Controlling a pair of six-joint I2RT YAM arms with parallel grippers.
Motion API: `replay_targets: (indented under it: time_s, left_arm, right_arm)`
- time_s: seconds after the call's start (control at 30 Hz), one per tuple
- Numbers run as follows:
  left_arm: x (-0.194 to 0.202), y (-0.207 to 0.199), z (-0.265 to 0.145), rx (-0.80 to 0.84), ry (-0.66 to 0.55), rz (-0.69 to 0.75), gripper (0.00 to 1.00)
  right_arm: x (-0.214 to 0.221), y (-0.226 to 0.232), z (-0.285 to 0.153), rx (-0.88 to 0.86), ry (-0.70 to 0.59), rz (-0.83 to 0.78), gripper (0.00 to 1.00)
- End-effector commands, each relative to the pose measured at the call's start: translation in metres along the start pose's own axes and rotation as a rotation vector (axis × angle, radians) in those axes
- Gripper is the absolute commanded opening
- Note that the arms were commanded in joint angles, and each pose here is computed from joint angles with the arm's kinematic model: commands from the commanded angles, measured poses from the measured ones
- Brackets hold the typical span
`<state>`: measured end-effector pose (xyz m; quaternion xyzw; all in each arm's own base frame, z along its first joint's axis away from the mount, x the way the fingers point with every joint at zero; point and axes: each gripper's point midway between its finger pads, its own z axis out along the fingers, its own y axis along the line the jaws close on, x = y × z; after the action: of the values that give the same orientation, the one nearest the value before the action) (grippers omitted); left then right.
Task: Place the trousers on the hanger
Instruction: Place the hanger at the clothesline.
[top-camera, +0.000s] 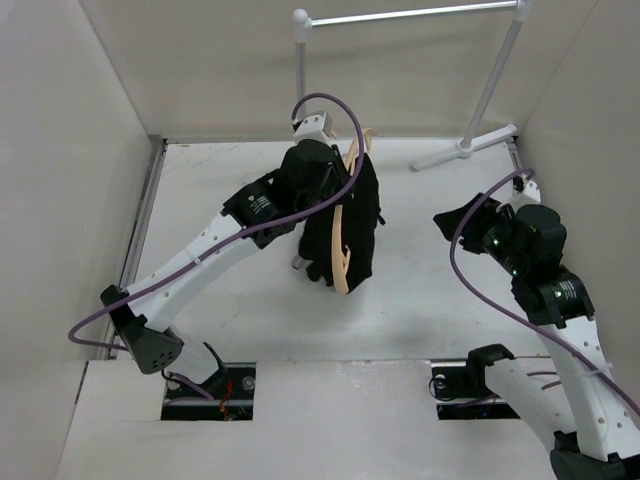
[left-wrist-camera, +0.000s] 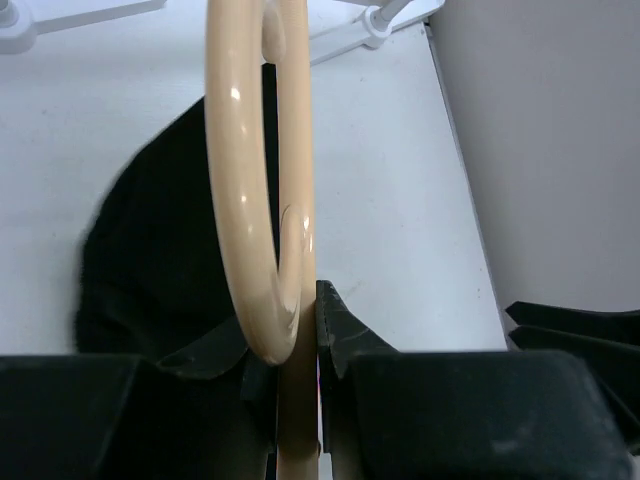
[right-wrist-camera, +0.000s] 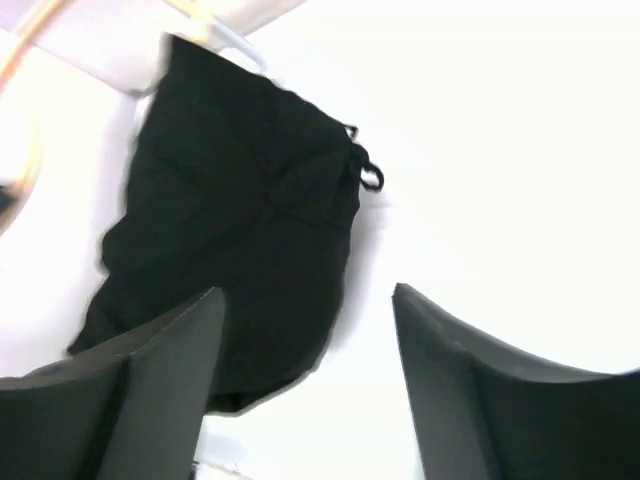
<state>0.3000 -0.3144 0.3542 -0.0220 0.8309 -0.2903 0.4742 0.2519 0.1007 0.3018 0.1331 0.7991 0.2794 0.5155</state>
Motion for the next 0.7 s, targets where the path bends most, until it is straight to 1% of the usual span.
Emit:
replay_targets:
  time_s: [0.0, 0.03, 0.07, 0.1, 0.13, 0.17, 0.2, 0.23, 0.27, 0.3, 0.33, 0.43, 0.57, 0.67]
  left_arm:
    - [-0.042, -0.032, -0.015, 0.105, -0.102, -0.015, 0.01]
    - [-0.041, -0.036, -0.014, 0.112, -0.097, -0.008, 0.01]
    - [-0.041, -0.039, -0.013, 0.115, -0.093, -0.001, 0.01]
    - [-0.041, -0.042, -0.012, 0.119, -0.09, 0.003, 0.01]
    - [-0.041, -0.044, -0.011, 0.12, -0.09, 0.005, 0.01]
    - [-0.042, -0.045, -0.01, 0.119, -0.089, 0.009, 0.01]
    - [-0.043, -0.047, -0.01, 0.12, -0.088, 0.011, 0.01]
    - [-0.044, -0.049, -0.01, 0.123, -0.09, 0.015, 0.01]
    - [-0.045, -0.049, -0.01, 0.123, -0.09, 0.02, 0.01]
    - [-0.046, -0.05, -0.011, 0.124, -0.092, 0.024, 0.01]
    - [-0.048, -0.051, -0.011, 0.125, -0.094, 0.026, 0.01]
    - [-0.049, -0.052, -0.011, 0.127, -0.097, 0.031, 0.01]
    - [-0.046, -0.053, -0.01, 0.128, -0.091, 0.035, 0.01]
    - [-0.044, -0.054, -0.007, 0.128, -0.087, 0.037, 0.01]
  right_arm:
    - [-0.017, 0.061, -0.027, -0.245, -0.038, -0.024, 0.57]
    - [-0.012, 0.085, -0.033, -0.349, -0.011, -0.002, 0.43]
    - [-0.008, 0.106, -0.039, -0.437, 0.009, 0.02, 0.35]
    - [-0.005, 0.125, -0.042, -0.511, 0.022, 0.034, 0.29]
    - [-0.001, 0.141, -0.045, -0.574, 0.038, 0.039, 0.28]
    - [0.005, 0.155, -0.047, -0.627, 0.058, 0.036, 0.31]
    - [0.011, 0.167, -0.047, -0.662, 0.076, 0.031, 0.36]
    - [0.016, 0.177, -0.046, -0.685, 0.088, 0.021, 0.45]
    - [0.02, 0.184, -0.044, -0.699, 0.092, 0.009, 0.57]
    - [0.023, 0.19, -0.04, -0.7, 0.095, 0.0, 0.64]
    - [0.027, 0.194, -0.034, -0.695, 0.106, -0.007, 0.67]
    - [0.029, 0.201, -0.017, -0.676, 0.107, -0.023, 0.72]
    - [0.03, 0.211, -0.005, -0.691, 0.111, -0.021, 0.72]
    - [0.039, 0.217, 0.002, -0.697, 0.143, -0.023, 0.72]
